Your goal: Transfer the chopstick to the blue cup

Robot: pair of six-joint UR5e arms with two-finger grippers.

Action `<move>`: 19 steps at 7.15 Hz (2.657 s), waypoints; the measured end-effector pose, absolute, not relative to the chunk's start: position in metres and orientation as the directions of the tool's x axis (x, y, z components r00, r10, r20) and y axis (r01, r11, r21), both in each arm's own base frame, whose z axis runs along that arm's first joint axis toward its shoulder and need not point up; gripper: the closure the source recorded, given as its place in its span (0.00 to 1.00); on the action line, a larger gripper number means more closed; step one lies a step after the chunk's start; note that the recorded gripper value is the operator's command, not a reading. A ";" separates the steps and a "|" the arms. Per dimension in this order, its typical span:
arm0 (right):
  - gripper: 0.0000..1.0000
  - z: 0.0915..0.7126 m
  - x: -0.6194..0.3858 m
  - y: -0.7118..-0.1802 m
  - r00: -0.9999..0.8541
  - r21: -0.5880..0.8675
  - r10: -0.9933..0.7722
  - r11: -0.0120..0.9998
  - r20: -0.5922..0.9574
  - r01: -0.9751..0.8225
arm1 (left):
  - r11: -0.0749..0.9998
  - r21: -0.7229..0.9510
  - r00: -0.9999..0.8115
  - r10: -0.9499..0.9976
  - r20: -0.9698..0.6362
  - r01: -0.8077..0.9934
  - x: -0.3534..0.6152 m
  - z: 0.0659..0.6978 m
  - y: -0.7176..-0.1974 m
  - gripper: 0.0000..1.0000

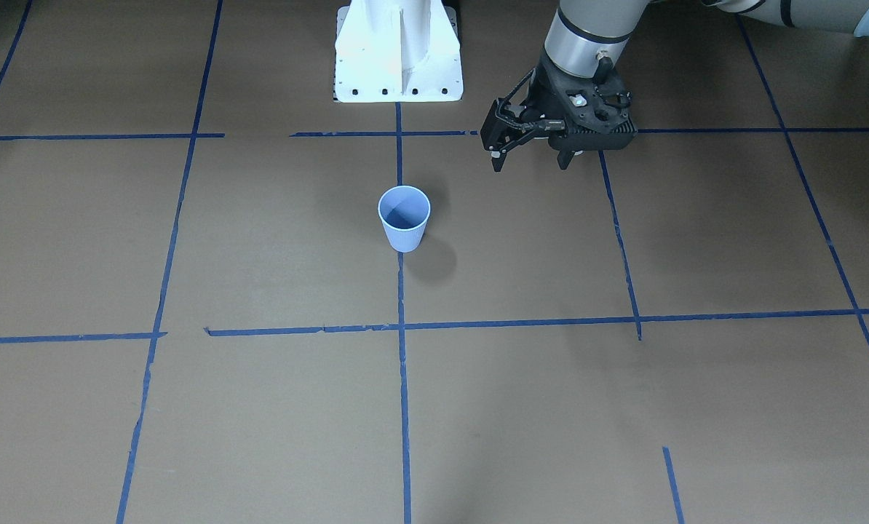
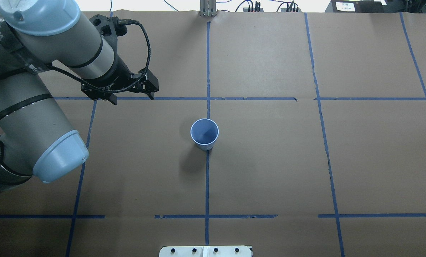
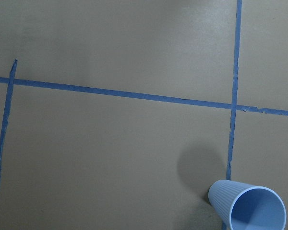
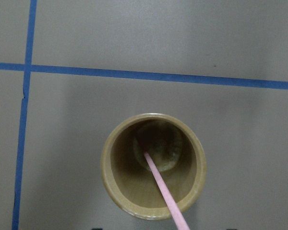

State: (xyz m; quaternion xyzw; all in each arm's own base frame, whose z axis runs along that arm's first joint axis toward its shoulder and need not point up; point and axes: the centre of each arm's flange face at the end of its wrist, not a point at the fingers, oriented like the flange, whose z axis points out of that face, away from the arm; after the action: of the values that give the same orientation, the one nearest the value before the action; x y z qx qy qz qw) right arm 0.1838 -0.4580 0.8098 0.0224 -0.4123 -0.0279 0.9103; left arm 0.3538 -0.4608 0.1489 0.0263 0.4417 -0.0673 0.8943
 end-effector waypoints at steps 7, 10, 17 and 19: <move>1.00 0.790 0.189 -0.460 0.666 0.094 -0.087 0.995 0.741 0.025 | 0.992 -0.022 0.587 -0.092 -0.804 0.126 0.352 0.146 -0.456 0.00; 1.00 0.767 0.200 -0.460 0.675 0.123 -0.094 0.992 0.732 0.004 | 0.992 -0.025 0.589 -0.095 -0.803 0.125 0.352 0.148 -0.456 0.00; 1.00 0.625 0.275 -0.399 0.794 0.004 -0.052 0.998 0.606 0.062 | 0.992 -0.025 0.588 -0.094 -0.803 0.124 0.352 0.148 -0.456 0.00; 1.00 0.549 0.281 -0.428 0.789 -0.005 -0.026 0.999 0.614 0.036 | 0.992 -0.025 0.590 -0.094 -0.802 0.124 0.351 0.150 -0.455 0.00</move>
State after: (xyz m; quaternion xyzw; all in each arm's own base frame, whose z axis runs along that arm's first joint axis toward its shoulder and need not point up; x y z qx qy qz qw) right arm 0.2811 -0.4280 0.5495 -0.0082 -0.3247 -0.0163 0.9456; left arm 0.3509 -0.4548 0.1498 0.0166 0.4488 -0.0613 0.8914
